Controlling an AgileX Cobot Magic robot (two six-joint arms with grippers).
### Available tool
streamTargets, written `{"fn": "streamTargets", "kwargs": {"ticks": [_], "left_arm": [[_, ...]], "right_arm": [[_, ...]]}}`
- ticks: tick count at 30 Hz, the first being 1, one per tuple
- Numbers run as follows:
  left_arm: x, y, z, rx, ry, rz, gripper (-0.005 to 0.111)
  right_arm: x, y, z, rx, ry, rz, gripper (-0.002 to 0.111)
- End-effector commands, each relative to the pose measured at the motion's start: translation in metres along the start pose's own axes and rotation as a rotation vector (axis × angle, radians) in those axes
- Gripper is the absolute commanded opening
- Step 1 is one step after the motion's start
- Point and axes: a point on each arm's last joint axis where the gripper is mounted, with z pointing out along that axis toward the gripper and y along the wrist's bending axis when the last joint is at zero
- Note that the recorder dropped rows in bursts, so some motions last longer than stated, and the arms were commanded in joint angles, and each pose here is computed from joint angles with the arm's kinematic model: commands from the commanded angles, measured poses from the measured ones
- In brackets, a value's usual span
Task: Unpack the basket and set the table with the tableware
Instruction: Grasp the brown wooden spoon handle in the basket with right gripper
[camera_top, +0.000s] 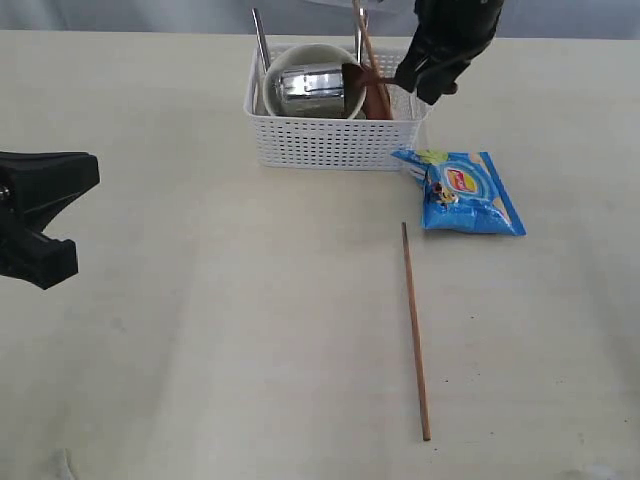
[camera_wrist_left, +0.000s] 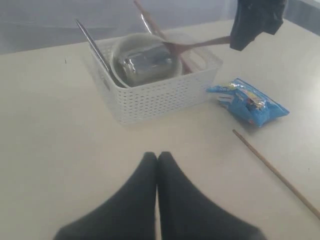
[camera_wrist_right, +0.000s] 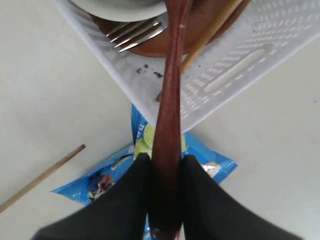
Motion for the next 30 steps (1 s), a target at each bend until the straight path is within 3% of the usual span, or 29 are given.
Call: {"fn": "streamTargets", "kwargs": {"ticks": [1,14,18,22,27,30], "left_arm": [[0.001,0.0,0.0,-0.004,0.0,-0.003,0.0],[0.002,0.0,0.0,-0.004,0.003,0.007,0.0],[0.002,0.0,0.0,-0.007,0.002,0.007,0.0],[0.002,0.0,0.0,-0.007,0.002,0.007,0.0],[0.002,0.0,0.0,-0.007,0.002,0.007,0.0],[0.002,0.0,0.0,-0.005,0.003,0.007,0.0]], "right_arm": [[0.004,-0.002,-0.026,0.06,-0.033,0.025,0.0],[0.019,0.004,-0.094,0.16,-0.157,0.054,0.0],[0.038,0.012,-0.118,0.201,-0.172,-0.002,0.0],[0.066,0.028,-0.123,0.212,-0.114,-0.235,0.0],[0.091,0.044,-0.11,0.174,-0.016,-0.758,0.0],[0.087,0.045,-0.109,0.175,-0.057,-0.822,0.0]]}}
